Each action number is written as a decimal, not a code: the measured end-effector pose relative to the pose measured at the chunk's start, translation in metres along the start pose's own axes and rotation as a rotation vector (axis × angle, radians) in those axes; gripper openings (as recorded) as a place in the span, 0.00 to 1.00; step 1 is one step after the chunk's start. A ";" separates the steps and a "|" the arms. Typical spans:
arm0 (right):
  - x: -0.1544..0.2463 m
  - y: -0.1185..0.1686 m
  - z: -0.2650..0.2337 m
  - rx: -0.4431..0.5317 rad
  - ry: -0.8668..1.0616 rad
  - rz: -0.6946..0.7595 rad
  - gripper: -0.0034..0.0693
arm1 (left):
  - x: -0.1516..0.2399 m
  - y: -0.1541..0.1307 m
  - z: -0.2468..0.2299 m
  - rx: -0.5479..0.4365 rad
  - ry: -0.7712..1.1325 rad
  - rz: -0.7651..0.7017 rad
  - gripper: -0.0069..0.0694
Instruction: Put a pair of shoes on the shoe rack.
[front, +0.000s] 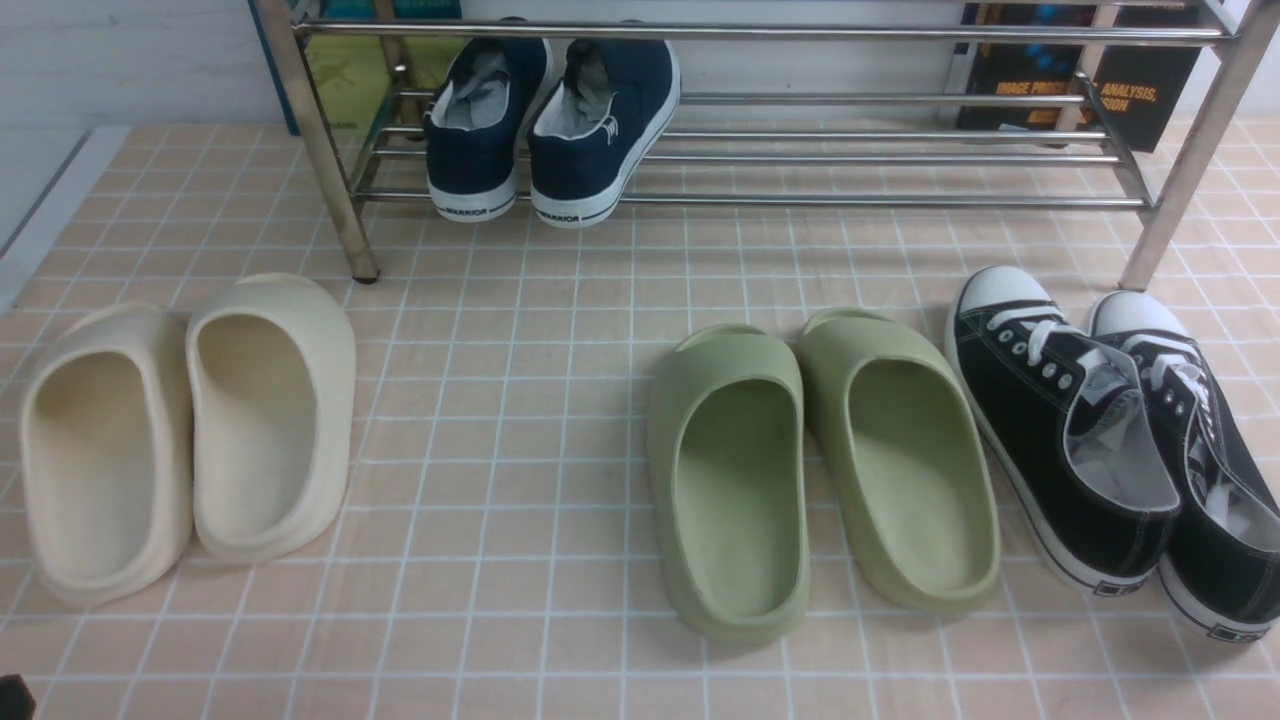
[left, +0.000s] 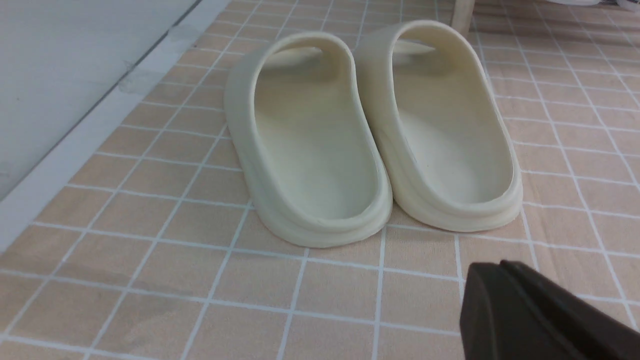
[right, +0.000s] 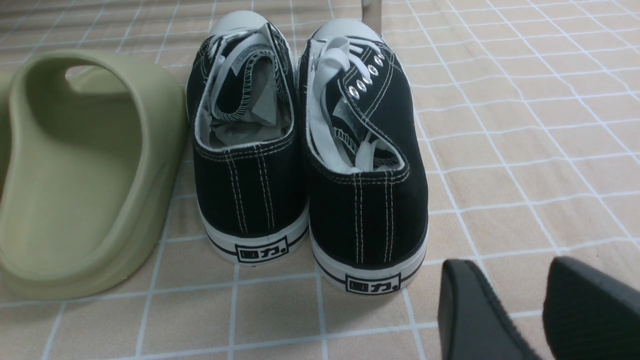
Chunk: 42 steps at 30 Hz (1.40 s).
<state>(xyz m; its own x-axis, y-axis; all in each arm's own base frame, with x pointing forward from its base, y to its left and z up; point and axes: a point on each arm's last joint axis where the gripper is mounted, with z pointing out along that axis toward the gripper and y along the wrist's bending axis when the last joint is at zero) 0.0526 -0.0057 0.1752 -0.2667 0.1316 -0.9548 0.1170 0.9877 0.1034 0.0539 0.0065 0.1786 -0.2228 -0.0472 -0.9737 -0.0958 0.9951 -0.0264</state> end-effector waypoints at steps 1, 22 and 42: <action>0.000 0.000 0.000 0.000 0.000 0.000 0.38 | 0.001 0.000 0.000 0.001 0.002 -0.003 0.11; 0.000 0.000 0.000 0.000 0.000 0.000 0.38 | 0.006 -0.002 0.000 0.021 0.057 0.079 0.11; 0.000 0.000 0.000 0.000 0.000 -0.001 0.38 | 0.006 -0.002 0.000 0.021 0.057 0.082 0.14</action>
<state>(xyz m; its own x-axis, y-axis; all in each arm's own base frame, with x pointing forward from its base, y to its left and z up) 0.0526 -0.0057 0.1752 -0.2668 0.1306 -0.9549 0.1167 0.9879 0.1025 0.0528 0.0045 0.1730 -0.2838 0.0298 -0.9584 -0.0550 0.9974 0.0473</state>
